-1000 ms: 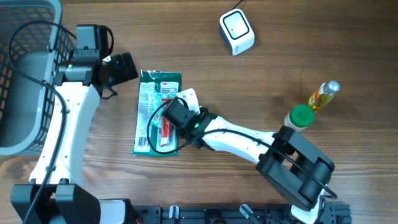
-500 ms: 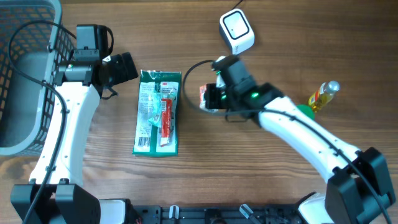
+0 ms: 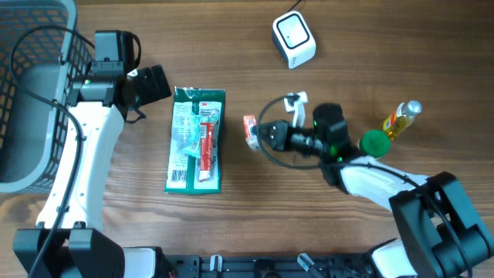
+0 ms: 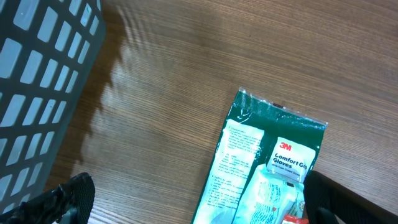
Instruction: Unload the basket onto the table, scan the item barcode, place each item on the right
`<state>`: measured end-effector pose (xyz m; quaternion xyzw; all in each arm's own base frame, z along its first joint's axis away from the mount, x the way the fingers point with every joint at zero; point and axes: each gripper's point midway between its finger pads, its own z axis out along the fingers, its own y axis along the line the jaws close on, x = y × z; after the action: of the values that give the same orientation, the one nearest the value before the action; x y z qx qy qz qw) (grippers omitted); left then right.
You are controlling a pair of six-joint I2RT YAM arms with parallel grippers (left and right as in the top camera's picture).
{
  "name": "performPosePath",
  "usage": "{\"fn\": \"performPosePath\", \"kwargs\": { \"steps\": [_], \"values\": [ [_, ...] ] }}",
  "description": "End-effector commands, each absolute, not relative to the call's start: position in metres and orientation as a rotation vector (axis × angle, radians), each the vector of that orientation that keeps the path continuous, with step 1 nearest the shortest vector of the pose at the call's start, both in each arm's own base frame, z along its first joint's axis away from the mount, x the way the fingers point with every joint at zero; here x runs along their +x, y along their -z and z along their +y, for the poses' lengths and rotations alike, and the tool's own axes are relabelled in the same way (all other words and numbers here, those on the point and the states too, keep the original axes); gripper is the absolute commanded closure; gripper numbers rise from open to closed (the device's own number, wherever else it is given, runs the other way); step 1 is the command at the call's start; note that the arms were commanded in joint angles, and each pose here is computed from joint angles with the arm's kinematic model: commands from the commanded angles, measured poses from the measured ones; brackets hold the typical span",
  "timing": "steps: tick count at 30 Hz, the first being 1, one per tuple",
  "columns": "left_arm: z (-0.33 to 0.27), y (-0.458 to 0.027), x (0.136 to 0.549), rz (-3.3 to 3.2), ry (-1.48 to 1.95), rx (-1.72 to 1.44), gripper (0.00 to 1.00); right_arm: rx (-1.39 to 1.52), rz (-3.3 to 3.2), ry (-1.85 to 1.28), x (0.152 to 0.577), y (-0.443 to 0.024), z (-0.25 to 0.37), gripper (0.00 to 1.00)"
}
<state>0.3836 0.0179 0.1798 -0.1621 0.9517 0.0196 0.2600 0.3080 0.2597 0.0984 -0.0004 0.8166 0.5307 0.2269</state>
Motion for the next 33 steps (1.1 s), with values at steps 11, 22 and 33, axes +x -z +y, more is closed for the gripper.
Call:
{"fn": "performPosePath", "kwargs": {
  "steps": [11, 22, 33],
  "values": [
    [0.021, -0.181, 0.385, 2.568, -0.058, -0.459, 0.00, 0.288, 2.375, -1.351, 0.299, -0.032, 0.246, 0.96],
    [0.021, -0.181, 0.385, 2.568, -0.058, -0.459, 0.00, 0.279, 2.367, -1.365, 0.298, -0.019, 0.255, 0.96],
    [0.021, -0.181, 0.385, 2.568, -0.058, -0.459, 0.00, 0.271, 2.364, -1.378, 0.297, -0.021, 0.257, 0.80]
  ]
}}
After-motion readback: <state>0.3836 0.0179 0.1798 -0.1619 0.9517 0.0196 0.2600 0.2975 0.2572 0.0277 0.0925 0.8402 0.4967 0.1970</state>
